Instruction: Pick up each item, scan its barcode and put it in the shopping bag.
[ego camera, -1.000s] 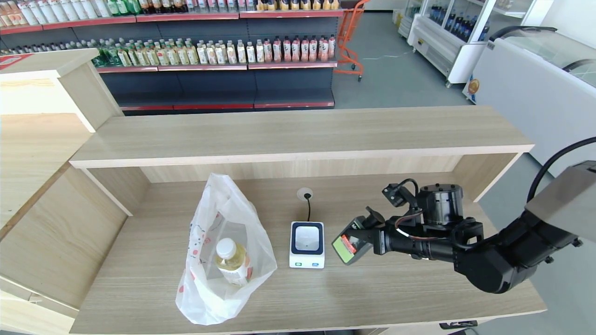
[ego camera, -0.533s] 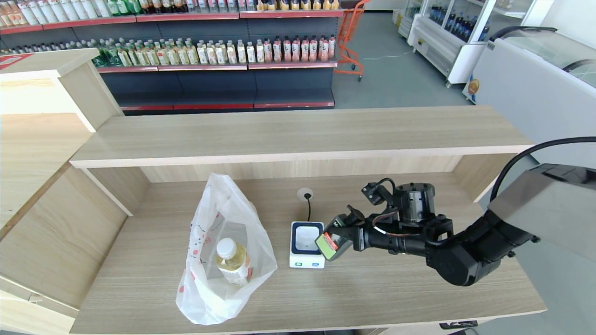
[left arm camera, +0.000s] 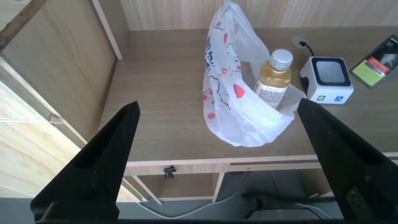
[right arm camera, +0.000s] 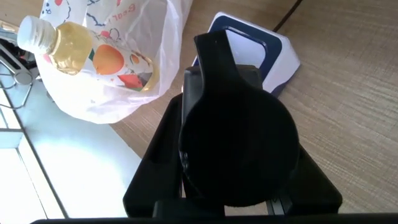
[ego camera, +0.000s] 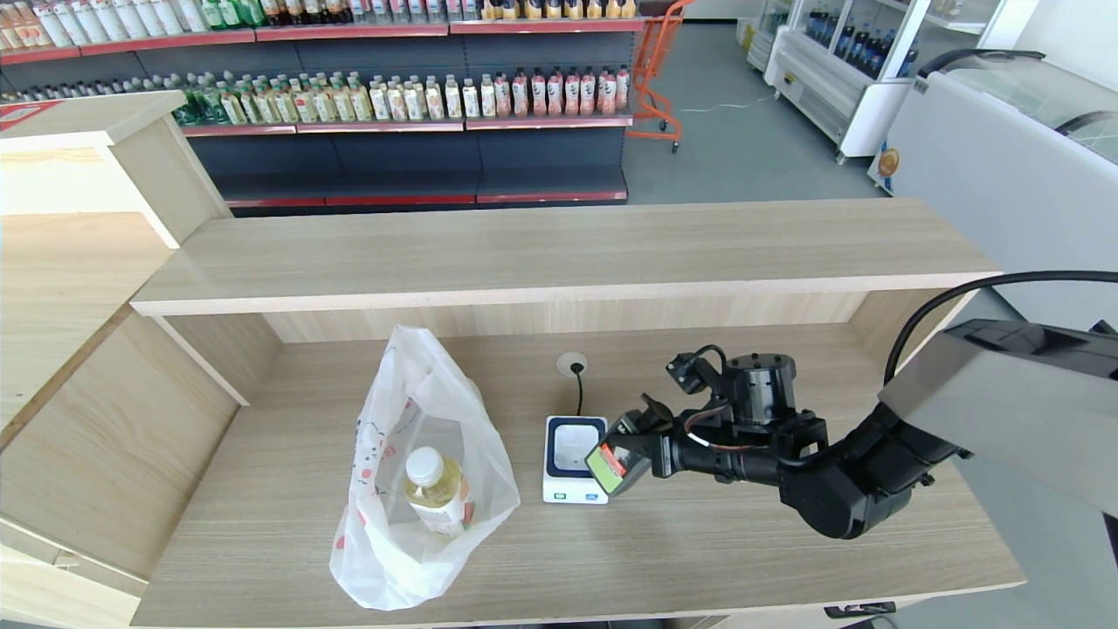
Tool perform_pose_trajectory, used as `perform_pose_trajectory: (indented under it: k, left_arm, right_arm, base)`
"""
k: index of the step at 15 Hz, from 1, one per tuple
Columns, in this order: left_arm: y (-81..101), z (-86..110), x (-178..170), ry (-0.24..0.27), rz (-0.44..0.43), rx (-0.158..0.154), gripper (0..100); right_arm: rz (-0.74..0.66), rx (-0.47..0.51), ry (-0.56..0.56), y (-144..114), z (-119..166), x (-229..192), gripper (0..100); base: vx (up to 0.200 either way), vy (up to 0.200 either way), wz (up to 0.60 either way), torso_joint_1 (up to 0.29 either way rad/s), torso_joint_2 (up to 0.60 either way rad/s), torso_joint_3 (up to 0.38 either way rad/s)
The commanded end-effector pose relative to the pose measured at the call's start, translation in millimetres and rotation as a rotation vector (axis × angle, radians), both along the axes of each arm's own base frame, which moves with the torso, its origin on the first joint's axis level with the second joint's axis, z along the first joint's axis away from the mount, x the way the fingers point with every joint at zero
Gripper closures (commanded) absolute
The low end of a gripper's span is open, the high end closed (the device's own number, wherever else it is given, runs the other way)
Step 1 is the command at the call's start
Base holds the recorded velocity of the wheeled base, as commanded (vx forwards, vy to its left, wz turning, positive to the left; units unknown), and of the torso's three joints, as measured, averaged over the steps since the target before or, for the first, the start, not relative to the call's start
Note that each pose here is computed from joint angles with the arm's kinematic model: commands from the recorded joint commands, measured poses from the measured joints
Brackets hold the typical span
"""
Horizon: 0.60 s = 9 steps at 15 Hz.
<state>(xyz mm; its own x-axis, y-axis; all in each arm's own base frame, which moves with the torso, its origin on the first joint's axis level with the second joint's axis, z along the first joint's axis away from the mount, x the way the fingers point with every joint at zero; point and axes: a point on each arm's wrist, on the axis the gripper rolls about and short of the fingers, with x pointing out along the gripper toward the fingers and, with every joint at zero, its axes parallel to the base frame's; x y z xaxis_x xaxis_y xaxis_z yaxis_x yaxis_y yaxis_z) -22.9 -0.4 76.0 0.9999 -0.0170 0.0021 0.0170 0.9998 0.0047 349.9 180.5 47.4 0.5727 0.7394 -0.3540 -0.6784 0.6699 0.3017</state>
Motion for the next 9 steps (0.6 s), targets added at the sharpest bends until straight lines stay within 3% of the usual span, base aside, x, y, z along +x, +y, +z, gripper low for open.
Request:
perform_pose_trajectory:
  k: [1,9]
  left_arm:
    - [0.0,0.0,0,-0.001,0.000,0.000,0]
    - [0.0,0.0,0,-0.001,0.000,-0.002,0]
  right_arm:
    - [0.004,0.000,-0.001,3,-5,4,100]
    - [0.015,0.018,-0.030,16,-20,19,100]
  base:
    - [0.000,0.000,0.00,0.000,0.00,0.000]
    - [0.000,0.000,0.00,0.000,0.00,0.000]
